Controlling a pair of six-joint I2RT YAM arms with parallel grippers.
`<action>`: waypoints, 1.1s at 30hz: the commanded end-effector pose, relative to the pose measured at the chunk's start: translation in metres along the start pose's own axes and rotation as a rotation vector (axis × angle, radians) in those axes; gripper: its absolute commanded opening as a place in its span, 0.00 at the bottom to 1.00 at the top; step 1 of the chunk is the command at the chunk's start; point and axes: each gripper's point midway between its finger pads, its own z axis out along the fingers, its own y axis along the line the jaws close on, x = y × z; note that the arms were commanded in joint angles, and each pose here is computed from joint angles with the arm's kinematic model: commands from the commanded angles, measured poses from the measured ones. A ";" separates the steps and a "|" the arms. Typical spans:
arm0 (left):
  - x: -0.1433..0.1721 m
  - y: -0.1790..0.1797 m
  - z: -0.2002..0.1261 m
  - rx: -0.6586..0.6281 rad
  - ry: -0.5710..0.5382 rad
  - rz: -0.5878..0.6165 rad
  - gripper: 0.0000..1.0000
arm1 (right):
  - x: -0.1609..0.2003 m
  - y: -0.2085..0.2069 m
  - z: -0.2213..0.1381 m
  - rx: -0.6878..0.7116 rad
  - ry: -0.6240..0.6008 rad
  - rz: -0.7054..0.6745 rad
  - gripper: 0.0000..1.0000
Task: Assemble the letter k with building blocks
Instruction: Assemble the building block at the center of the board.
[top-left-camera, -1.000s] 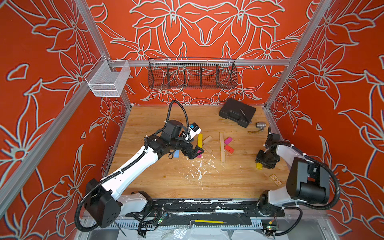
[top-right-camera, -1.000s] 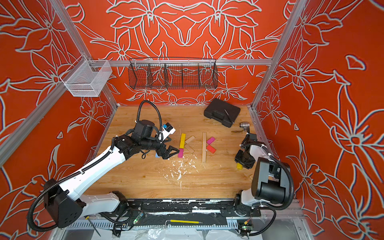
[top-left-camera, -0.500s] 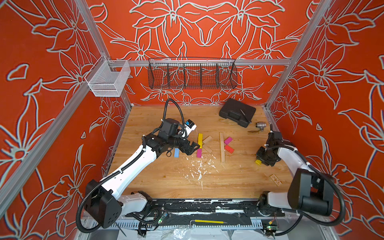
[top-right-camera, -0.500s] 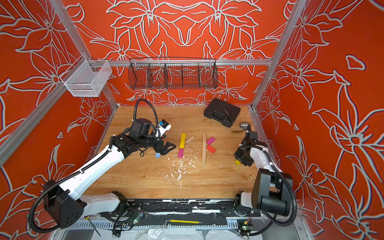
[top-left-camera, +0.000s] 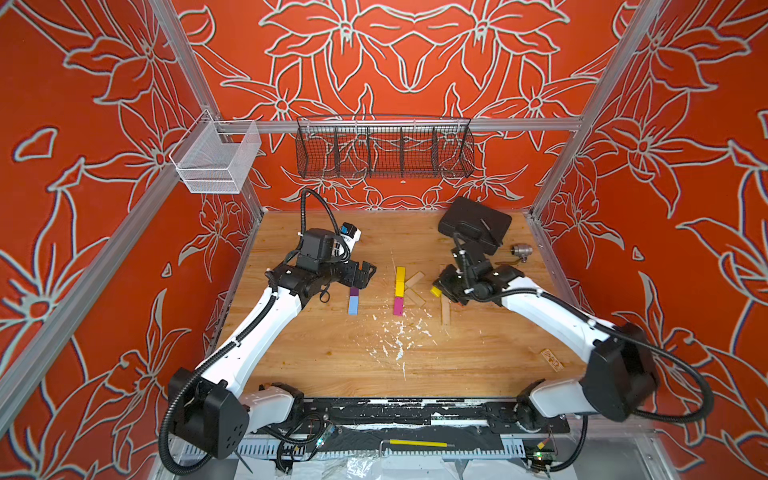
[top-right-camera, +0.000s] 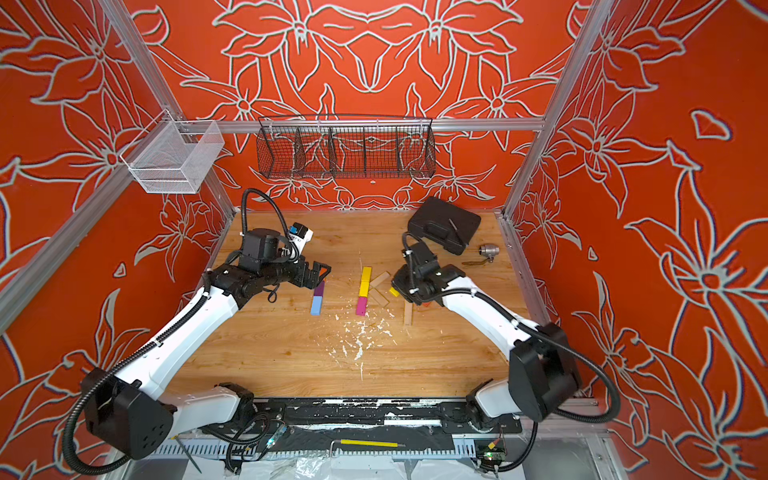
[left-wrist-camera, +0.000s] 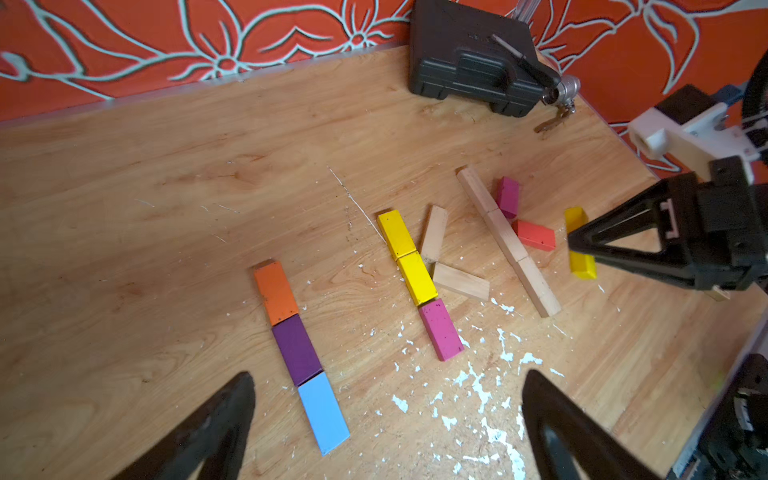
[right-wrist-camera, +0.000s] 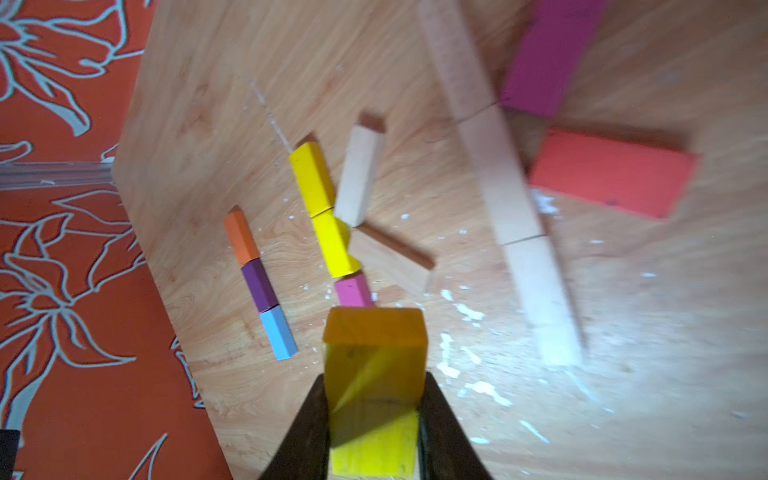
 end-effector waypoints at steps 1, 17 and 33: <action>-0.005 0.012 -0.005 -0.057 -0.030 -0.026 0.98 | 0.005 0.032 0.032 -0.012 -0.037 0.103 0.20; -0.006 0.022 -0.006 -0.069 -0.041 -0.065 0.97 | 0.048 0.086 0.157 0.135 0.048 0.038 0.21; -0.005 0.027 -0.004 -0.070 -0.035 -0.088 0.97 | 0.057 0.094 0.178 0.118 0.110 0.049 0.44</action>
